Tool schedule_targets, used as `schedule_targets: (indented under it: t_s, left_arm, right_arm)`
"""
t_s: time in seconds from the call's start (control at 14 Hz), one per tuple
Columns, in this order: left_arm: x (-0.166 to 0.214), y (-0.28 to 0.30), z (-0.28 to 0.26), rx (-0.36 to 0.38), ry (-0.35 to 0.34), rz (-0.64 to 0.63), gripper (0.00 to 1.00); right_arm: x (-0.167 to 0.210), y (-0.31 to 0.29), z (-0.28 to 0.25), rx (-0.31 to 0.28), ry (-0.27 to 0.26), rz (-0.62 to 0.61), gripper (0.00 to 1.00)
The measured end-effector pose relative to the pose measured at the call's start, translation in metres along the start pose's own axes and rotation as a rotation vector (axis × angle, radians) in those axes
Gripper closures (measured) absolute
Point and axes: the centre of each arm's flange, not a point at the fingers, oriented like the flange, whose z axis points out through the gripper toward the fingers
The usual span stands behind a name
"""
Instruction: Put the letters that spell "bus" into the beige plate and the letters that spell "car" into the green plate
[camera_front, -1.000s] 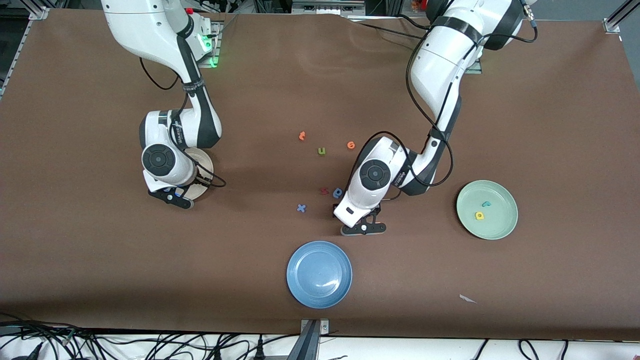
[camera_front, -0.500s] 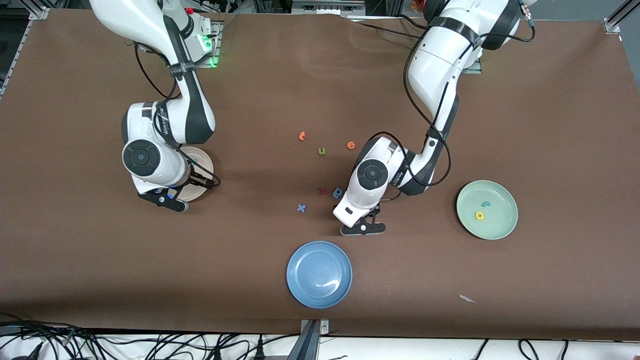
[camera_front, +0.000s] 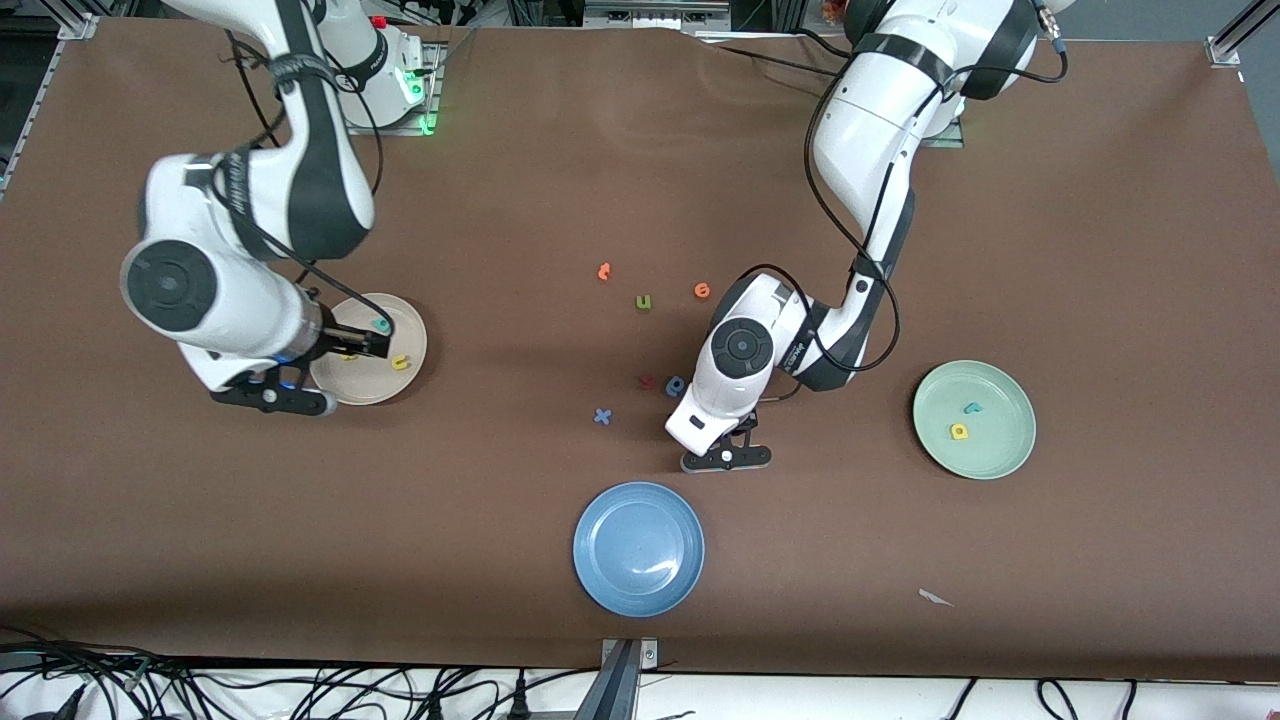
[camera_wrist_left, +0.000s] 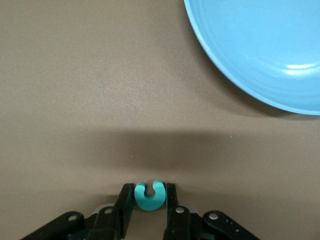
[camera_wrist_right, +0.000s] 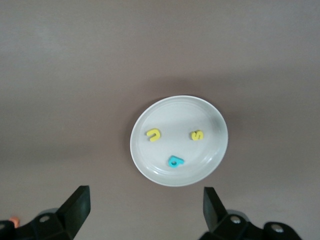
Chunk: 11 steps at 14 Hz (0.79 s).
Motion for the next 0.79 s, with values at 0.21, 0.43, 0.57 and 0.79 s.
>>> schedule_targets:
  t_s: [0.21,0.43,0.57,0.79]
  left_arm:
    - [0.002,-0.001,-0.001,0.006,0.003,-0.001,0.73]
    - [0.015,-0.017,-0.016,0.061,-0.031,0.021,0.73]
    - [0.036,-0.048,-0.044,0.092,-0.080,0.074,0.73]
    - [0.066,-0.121,-0.083,0.128,-0.203,0.195,0.73]
  right_arm:
    - [-0.019,0.011,-0.034,0.048,-0.013,-0.029,0.00]
    - [-0.025,0.029,-0.043,0.021,-0.019,-0.078,0.00]
    - [-0.025,0.047,-0.048,0.042,0.003,-0.081,0.00]
    - [-0.033,0.090,-0.075,0.083,0.080,-0.038,0.00]
